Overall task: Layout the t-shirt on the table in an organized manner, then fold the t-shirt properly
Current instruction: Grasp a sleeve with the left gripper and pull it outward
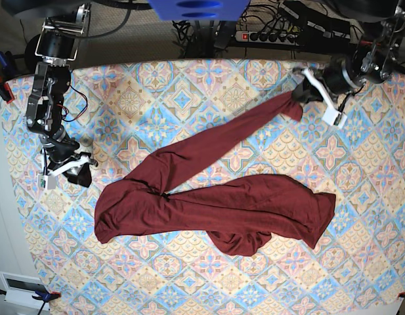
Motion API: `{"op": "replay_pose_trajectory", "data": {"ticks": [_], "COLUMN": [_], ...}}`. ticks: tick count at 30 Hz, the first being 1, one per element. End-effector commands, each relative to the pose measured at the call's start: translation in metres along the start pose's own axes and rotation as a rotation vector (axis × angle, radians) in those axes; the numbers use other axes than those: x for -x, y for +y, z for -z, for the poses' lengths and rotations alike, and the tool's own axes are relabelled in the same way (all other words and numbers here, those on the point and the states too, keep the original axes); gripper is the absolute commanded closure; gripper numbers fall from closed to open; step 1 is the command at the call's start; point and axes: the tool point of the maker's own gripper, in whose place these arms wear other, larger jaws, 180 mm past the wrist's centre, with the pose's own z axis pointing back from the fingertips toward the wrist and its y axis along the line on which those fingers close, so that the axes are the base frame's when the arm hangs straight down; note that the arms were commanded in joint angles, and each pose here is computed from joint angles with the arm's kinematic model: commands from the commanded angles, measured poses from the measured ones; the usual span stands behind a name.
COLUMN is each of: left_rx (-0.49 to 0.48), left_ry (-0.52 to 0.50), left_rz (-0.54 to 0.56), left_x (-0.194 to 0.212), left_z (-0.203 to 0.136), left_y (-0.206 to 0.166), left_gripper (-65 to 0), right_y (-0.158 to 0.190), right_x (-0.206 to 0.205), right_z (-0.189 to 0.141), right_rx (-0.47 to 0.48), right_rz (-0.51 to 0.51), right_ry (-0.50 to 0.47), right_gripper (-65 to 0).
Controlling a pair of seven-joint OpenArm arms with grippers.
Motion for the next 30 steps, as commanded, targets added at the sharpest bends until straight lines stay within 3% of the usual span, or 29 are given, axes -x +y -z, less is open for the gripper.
{"op": "replay_pose_trajectory", "data": {"ticks": [1, 5, 8, 11, 15, 17, 23, 30], "left_rx": [0.005, -0.004, -0.056, -0.173, -0.367, -0.41, -0.36, -0.359], "left_ry": [-0.01, 0.086, 0.081, -0.05, -0.318, -0.382, -0.221, -0.219], "left_rz": [0.032, 0.075, 0.087, 0.013, -0.231, -0.334, -0.684, -0.728], "left_x": [-0.005, 0.018, 0.012, -0.016, -0.032, -0.034, 0.013, 0.02], "left_z": [-0.006, -0.015, -0.025, -0.043, -0.087, -0.095, -0.075, -0.072], "left_y": [0.0, 0.006, 0.023, 0.061, 0.125, 0.149, 0.195, 0.202], "left_gripper": [0.0, 0.0, 0.0, 0.0, 0.0, 0.0, 0.0, -2.7], "right_y": [0.003, 0.003, 0.008, 0.027, 0.041, 0.041, 0.043, 0.085], "right_x": [-0.018, -0.01, -0.007, 0.007, 0.017, 0.018, 0.019, 0.048], "right_z": [-0.003, -0.002, 0.0, 0.007, 0.011, 0.011, 0.011, 0.02], "right_rx": [-0.015, -0.015, -0.026, -0.071, -0.102, -0.103, -0.108, -0.207], "right_rz": [-0.019, -0.018, -0.024, -0.056, -0.076, -0.075, -0.078, -0.153], "right_ry": [-0.041, 0.002, 0.012, 0.056, 0.087, 0.087, 0.09, 0.177], "right_gripper": [-20.2, -20.2, -20.2, -20.2, -20.2, -20.2, -20.2, -20.3]}}
